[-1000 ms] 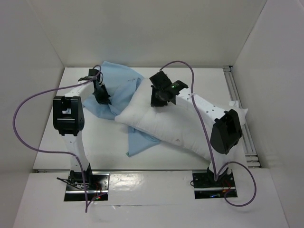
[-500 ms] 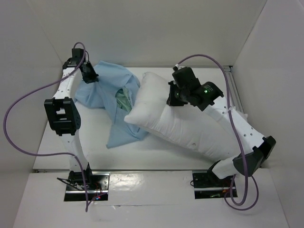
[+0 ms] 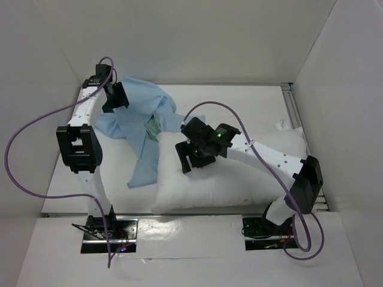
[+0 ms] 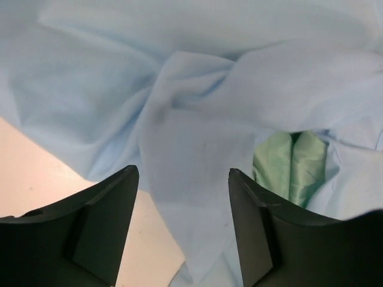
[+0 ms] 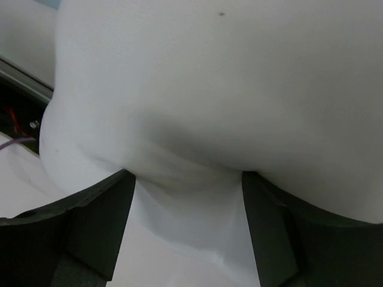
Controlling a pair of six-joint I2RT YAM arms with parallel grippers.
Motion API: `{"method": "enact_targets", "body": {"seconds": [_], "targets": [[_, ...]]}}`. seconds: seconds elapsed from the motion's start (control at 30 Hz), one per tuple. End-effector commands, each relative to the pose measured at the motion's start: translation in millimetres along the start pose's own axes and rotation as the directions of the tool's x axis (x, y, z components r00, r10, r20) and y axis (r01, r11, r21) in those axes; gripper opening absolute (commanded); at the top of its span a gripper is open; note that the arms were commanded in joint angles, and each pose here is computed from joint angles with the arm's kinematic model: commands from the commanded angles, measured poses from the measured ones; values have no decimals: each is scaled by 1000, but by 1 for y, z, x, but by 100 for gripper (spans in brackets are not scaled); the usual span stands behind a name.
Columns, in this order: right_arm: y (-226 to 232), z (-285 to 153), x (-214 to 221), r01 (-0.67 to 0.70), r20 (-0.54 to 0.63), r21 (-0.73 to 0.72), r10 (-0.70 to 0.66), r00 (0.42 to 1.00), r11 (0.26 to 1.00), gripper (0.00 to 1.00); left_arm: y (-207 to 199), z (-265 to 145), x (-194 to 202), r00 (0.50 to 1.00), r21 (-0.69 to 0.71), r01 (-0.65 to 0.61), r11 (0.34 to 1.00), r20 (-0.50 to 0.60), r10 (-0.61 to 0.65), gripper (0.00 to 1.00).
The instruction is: Put the pillow into the pillowcase
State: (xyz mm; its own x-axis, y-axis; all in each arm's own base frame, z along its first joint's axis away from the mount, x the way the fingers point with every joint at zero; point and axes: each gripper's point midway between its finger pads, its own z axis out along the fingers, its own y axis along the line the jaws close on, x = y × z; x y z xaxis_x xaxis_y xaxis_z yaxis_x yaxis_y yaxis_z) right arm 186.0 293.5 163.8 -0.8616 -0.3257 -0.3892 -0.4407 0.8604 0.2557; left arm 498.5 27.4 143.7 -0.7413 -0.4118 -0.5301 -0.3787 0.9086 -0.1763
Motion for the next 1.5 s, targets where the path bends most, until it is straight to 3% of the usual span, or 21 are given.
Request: {"method": "enact_targets", "body": {"seconds": [0.0, 0.03, 0.07, 0.1, 0.13, 0.17, 0.3, 0.33, 0.4, 0.53, 0.93, 1.23, 1.47], "targets": [[7, -25, -41, 8, 134, 12, -10, 991, 1000, 81, -23, -56, -17, 978, -38, -143, 989, 147, 147, 72], [10, -37, -54, 1, 168, -2, -1, 986, 1000, 87, -28, -56, -14, 971, -53, -175, 983, 156, 182, 51], [11, -42, -61, 9, 193, 1, -9, 981, 1000, 87, -36, -57, -10, 964, -55, -210, 976, 157, 216, 46], [5, -48, -68, -12, 208, 7, 11, 978, 1000, 95, -44, -56, -2, 959, -47, -240, 970, 147, 244, 44], [5, -53, -74, -20, 226, 1, 19, 974, 1000, 97, -60, -58, 6, 949, -27, -279, 960, 145, 279, 44], [7, -61, -82, -20, 255, -3, 20, 967, 1000, 98, -70, -46, 17, 949, 5, -299, 954, 110, 297, 53], [-9, -74, -104, -72, 328, 0, 68, 942, 997, 99, -105, -30, 37, 931, 115, -361, 925, 91, 353, 71], [-12, -79, -108, -91, 351, -2, 86, 932, 996, 99, -109, -15, 50, 919, 114, -395, 912, 57, 391, 81], [-17, -82, -114, -114, 375, -10, 109, 921, 993, 99, -106, -2, 53, 914, 63, -406, 912, 43, 404, 85], [-25, -89, -123, -151, 420, -40, 154, 895, 988, 99, -101, 22, 56, 920, -2, -390, 921, 41, 389, 73], [-35, -74, -117, -163, 368, -33, 163, 915, 986, 99, -90, 80, 71, 909, -104, -415, 904, -1, 417, 75], [-52, -71, -118, -181, 357, 27, 160, 920, 983, 98, -76, 91, 62, 918, -217, -379, 899, 32, 395, 60], [-56, -69, -116, -181, 339, 14, 166, 926, 983, 98, -83, 95, 53, 920, -207, -367, 907, 63, 387, 60]]}}
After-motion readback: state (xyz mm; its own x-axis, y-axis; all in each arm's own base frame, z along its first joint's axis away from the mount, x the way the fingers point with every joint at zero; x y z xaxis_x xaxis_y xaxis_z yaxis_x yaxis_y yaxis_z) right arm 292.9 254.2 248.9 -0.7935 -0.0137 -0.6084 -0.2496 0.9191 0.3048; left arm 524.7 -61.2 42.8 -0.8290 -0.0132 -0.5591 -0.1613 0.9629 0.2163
